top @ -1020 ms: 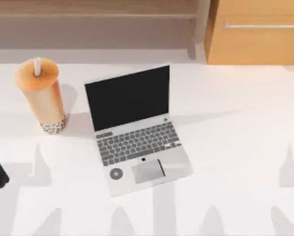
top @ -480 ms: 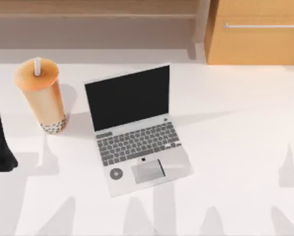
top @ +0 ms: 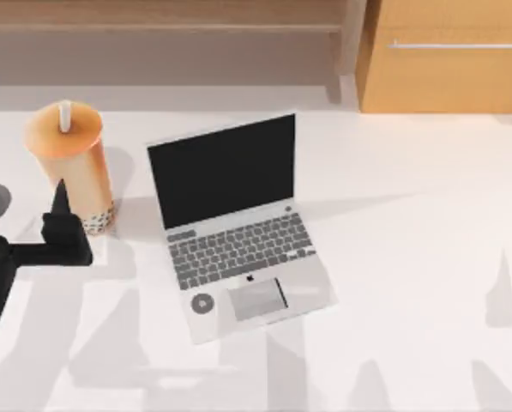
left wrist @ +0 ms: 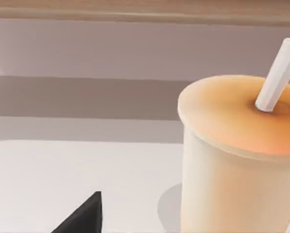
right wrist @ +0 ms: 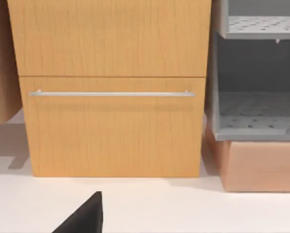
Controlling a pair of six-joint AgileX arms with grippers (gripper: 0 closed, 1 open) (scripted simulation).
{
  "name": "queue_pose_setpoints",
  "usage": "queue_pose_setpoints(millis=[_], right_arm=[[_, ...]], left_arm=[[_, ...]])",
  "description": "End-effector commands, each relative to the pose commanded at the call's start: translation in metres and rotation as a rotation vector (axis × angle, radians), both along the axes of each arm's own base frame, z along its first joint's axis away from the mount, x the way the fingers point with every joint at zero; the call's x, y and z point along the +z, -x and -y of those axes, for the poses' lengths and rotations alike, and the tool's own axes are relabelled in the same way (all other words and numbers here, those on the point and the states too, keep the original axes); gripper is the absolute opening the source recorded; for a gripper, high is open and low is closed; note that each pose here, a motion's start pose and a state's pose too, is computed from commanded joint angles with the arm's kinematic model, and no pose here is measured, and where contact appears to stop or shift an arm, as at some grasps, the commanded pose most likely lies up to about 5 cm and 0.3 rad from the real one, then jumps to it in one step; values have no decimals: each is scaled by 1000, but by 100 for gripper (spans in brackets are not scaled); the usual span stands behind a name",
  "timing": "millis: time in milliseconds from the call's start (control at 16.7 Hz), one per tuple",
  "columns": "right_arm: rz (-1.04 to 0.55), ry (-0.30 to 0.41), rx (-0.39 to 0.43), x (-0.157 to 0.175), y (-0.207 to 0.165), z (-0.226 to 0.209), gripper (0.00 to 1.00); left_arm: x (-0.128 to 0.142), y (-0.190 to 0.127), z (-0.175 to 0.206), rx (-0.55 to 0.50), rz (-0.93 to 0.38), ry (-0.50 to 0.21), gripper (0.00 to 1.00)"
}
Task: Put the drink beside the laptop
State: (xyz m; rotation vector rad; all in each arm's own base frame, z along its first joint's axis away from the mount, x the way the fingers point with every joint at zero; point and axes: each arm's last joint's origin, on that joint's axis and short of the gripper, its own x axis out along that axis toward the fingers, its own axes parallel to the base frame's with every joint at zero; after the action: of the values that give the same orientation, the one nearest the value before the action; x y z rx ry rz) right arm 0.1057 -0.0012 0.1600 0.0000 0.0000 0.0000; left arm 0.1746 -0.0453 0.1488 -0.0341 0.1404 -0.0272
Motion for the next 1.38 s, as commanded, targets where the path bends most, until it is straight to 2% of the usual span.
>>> queue_pose_setpoints(millis=[360, 900, 1380], right_arm=[[0, 0, 0, 0, 0, 0, 100], [0, 0, 0, 0, 0, 0, 100], [0, 0, 0, 0, 0, 0, 100]], left_arm=[[-27, -16, 22, -3, -57, -23, 100], [-30, -20, 25, -2, -58, -26, 100], [-35, -69, 29, -2, -62, -27, 100]])
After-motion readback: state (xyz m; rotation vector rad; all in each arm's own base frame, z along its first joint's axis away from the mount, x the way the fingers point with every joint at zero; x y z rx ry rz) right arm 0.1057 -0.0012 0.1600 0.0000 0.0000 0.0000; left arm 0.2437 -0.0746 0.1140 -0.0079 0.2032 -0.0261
